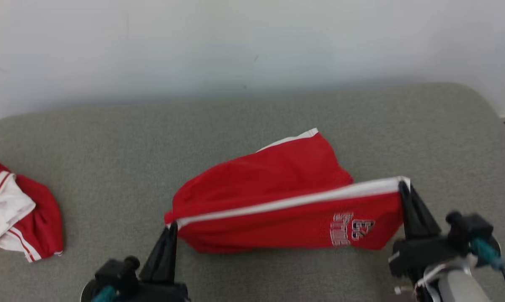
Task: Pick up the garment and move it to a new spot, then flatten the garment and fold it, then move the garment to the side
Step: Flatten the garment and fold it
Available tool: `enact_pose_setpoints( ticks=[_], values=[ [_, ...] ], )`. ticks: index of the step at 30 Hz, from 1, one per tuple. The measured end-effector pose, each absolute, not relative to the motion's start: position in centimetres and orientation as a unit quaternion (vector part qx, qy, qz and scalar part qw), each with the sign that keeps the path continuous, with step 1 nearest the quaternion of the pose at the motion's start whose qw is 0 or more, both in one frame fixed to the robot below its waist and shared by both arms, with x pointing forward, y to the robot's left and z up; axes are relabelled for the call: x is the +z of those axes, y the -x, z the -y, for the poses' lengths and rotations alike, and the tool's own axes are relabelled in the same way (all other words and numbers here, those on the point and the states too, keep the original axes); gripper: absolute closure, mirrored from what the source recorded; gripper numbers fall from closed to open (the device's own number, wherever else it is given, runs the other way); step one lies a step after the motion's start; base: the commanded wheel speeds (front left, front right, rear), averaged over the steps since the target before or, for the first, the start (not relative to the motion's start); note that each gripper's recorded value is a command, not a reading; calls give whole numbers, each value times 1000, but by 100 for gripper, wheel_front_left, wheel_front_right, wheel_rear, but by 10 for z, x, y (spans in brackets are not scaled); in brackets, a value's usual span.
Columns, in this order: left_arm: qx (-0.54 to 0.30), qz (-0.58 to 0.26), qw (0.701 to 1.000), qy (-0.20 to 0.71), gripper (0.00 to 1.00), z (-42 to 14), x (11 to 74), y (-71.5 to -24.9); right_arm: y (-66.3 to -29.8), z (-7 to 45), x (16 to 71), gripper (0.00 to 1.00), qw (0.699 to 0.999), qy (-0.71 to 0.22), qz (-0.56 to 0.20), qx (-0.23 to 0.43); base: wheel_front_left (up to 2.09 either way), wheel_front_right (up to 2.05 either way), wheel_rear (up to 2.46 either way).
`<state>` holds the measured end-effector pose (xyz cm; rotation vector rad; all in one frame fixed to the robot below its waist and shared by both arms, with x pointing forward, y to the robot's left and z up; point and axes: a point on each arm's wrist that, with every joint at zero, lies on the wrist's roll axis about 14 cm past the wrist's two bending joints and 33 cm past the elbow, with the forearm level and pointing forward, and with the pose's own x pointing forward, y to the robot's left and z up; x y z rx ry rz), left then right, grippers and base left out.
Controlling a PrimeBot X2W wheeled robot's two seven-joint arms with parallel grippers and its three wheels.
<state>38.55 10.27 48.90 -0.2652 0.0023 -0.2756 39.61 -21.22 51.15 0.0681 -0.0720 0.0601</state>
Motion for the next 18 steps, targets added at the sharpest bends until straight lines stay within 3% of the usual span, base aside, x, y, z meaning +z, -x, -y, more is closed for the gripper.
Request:
enact_pose_setpoints(
  ticks=[7, 18],
  values=[
    [-122, 1, 982, 146, 100, -108, 490, -428, -468, 203, 514, 100, 998, -27, 26, 49, 0, 0, 0],
    [-116, -10, 982, 148, 100, -112, 478, -470, -550, 191, 493, 100, 997, 17, -9, 77, 0, 0, 0]
  ],
)
